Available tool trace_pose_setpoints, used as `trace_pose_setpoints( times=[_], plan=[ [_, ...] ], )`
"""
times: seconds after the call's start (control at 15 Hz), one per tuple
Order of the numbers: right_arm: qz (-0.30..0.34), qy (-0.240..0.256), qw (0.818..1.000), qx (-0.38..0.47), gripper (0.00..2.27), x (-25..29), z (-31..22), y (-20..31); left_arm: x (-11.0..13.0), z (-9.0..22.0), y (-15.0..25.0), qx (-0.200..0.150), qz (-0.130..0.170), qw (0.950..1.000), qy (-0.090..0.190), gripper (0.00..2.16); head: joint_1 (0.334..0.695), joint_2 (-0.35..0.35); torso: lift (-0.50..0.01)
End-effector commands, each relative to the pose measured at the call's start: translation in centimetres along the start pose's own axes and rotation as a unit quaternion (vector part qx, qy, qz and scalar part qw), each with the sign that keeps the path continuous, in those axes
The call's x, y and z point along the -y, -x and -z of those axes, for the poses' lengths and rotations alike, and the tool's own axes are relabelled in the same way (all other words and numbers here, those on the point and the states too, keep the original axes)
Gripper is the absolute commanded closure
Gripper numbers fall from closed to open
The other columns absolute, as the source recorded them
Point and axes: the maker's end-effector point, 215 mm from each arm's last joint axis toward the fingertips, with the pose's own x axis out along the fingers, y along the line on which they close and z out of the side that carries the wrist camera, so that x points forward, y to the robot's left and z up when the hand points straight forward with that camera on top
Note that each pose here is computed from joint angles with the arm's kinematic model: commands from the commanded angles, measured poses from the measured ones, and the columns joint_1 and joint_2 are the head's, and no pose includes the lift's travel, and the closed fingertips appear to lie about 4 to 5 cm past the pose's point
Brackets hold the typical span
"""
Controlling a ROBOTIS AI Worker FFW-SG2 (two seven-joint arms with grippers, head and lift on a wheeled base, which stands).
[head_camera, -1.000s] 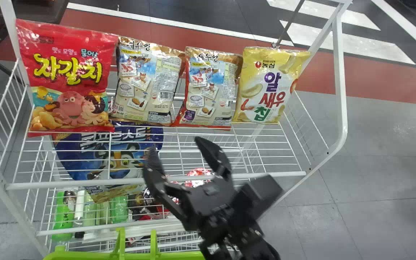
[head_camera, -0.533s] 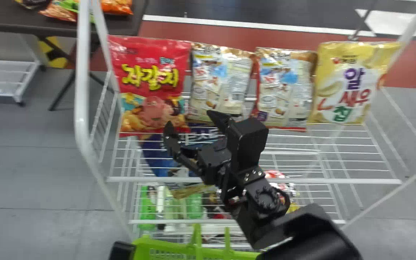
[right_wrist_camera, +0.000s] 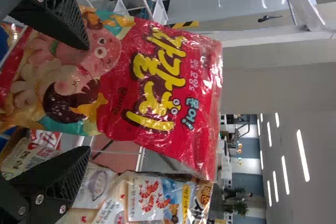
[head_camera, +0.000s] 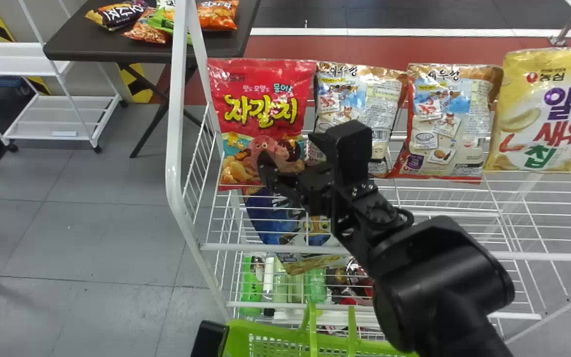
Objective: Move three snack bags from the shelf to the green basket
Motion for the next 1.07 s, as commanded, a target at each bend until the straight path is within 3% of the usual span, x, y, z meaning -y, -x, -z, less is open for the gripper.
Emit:
trace_pose_setpoints(
  times=[0.0,0.07,0.2,0.27,0.47,0.67,0.87,1.0],
  plan=[
    [-0.019,-0.001,1.000,0.007,0.37,-0.3,-1.4,-1.0,-0.2,-0.3,-0.1,0.000,0.000,1.0000,-0.001,1.87,0.695,0.071,-0.047],
    [-0.032,-0.002,0.999,-0.003,0.62,-0.7,-1.2,-1.2,-0.2,-0.4,-0.2,0.000,-0.002,1.0000,-0.002,1.87,0.695,0.077,-0.047],
    [-0.058,-0.006,0.998,-0.033,1.72,-1.9,0.2,-1.2,-0.5,-0.6,-0.2,0.000,-0.003,1.0000,-0.002,1.87,0.695,0.095,-0.047],
    [-0.074,-0.011,0.996,-0.055,1.95,-2.6,1.3,-0.9,-0.5,-0.6,-0.3,0.001,-0.003,1.0000,-0.001,1.87,0.695,0.100,-0.047],
    [-0.110,-0.017,0.993,-0.047,2.13,-5.0,0.0,0.6,-0.5,-0.7,-0.2,0.002,-0.004,1.0000,-0.002,1.87,0.695,0.126,-0.047],
    [-0.118,-0.026,0.992,-0.031,2.13,-6.4,-2.6,3.3,-0.6,-0.8,-0.3,0.003,-0.006,1.0000,-0.003,1.87,0.695,0.145,-0.047],
    [-0.095,-0.037,0.994,-0.048,2.13,-4.1,-2.8,7.2,-0.6,-0.8,-0.5,0.001,-0.008,1.0000,-0.005,1.87,0.695,0.145,-0.047],
    [-0.065,-0.032,0.994,-0.077,2.13,-0.8,-1.9,10.9,-0.6,-1.0,-0.7,-0.001,-0.008,0.9999,-0.009,1.87,0.695,0.109,-0.047]
  ],
)
